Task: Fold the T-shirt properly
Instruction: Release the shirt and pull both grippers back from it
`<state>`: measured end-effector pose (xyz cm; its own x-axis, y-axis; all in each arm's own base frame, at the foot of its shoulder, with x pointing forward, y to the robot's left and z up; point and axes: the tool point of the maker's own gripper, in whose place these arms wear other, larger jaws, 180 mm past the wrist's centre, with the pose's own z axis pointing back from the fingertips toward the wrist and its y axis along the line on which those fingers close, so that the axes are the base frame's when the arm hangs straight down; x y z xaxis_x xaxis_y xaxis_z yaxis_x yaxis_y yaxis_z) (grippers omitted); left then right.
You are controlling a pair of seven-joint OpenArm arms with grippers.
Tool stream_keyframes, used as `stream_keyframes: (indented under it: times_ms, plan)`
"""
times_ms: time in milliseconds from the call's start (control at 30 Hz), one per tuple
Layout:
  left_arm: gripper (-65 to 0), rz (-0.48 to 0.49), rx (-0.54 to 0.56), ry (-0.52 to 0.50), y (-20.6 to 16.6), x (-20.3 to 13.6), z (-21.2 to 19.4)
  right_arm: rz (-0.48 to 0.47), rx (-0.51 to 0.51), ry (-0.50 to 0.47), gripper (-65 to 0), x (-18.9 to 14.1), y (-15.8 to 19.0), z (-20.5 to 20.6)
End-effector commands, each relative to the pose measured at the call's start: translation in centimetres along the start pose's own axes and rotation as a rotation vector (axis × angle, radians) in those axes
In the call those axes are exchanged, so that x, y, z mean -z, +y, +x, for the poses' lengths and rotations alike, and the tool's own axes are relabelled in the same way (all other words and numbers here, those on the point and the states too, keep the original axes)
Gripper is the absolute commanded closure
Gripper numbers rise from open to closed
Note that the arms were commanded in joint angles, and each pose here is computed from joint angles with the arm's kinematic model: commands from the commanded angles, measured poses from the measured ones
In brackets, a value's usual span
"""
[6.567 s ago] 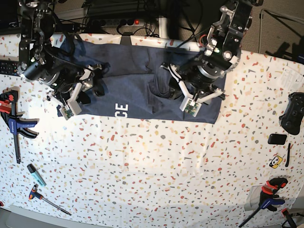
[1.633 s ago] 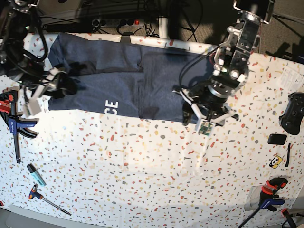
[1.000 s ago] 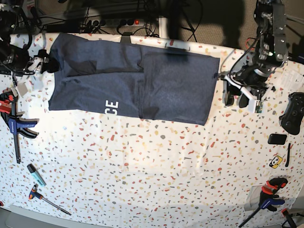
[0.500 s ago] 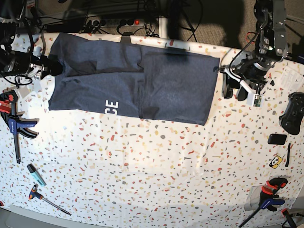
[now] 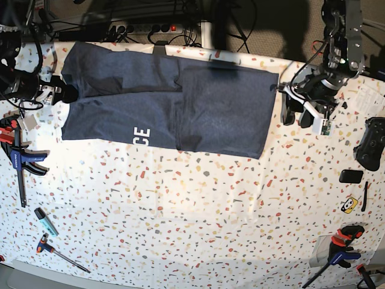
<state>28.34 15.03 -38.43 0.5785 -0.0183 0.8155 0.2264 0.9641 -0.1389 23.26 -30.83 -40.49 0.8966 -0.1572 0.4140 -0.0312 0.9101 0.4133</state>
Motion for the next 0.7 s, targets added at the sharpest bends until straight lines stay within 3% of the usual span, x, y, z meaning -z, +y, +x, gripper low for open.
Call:
stream_keyframes:
  times_ms: [0, 267, 567, 667]
  plan:
    - [-27.3, -0.006, 0.009, -0.05, 0.0, -0.2, 1.5, -0.007, -0.013, 0.001, -34.1, -0.1, 0.0, 0.3]
    - [-27.3, -0.006, 0.009, -0.05, 0.0, -0.2, 1.5, 0.172, 0.052, -0.006, -34.0, 1.0, 3.8, -0.1]
    - [-27.3, -0.006, 0.009, -0.05, 0.0, -0.2, 1.5, 0.224, 0.061, -0.019, -34.0, 0.8, 4.7, 0.3]
    - [-27.3, -0.006, 0.009, -0.05, 0.0, -0.2, 1.5, 0.225, 0.062, -0.023, -27.0, 0.8, 4.8, 0.4]
